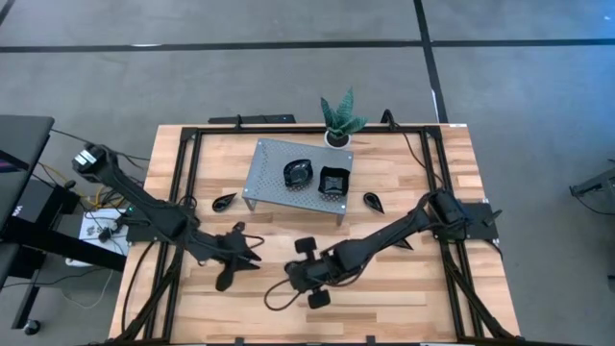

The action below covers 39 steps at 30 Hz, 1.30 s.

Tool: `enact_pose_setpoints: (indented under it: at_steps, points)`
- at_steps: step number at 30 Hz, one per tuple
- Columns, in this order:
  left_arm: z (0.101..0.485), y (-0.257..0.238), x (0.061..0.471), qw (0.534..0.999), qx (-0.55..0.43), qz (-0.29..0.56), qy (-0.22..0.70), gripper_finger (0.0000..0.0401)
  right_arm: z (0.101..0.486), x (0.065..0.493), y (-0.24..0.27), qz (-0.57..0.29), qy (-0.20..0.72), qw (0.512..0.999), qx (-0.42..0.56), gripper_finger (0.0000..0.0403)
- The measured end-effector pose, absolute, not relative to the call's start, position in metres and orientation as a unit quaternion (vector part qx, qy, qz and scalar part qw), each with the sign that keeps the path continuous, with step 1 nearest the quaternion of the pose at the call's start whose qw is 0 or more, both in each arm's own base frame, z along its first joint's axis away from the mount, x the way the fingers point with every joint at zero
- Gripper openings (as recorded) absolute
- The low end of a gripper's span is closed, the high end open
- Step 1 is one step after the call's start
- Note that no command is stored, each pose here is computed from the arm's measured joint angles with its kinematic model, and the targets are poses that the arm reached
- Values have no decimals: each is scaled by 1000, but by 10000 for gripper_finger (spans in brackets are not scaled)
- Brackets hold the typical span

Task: Pick & Place Mini shaped plates
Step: Put the drop shaped plate on the shelf

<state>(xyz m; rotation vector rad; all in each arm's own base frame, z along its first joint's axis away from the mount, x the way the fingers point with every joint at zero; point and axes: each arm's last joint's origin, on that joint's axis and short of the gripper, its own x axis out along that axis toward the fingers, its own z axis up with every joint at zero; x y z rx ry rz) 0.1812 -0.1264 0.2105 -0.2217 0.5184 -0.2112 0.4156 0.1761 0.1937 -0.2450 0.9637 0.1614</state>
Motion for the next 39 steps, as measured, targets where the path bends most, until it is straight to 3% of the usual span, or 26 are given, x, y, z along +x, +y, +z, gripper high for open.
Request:
enact_pose_setpoints:
  at_steps: [4, 8, 16, 27, 33, 39]
  points:
    - [229, -115, 165, 957, -118, -117, 238, 104, 232, 427, 167, 38, 438, 876, -198, 5]
    - [247, -106, 150, 968, -67, -144, 192, 104, 267, 442, 147, 38, 398, 867, -296, 4]
    - [270, -92, 131, 978, -48, -164, 117, 104, 318, 463, 72, 15, 371, 844, -386, 2]
    - [263, -96, 137, 977, -10, -164, 135, 104, 313, 471, -19, 106, 369, 769, -511, 1]
    - [255, -101, 143, 974, -5, -160, 159, 104, 308, 470, -42, 158, 348, 814, -438, 1]
    - [249, -105, 148, 972, 2, -158, 175, 104, 297, 476, -45, 173, 351, 801, -453, 1]
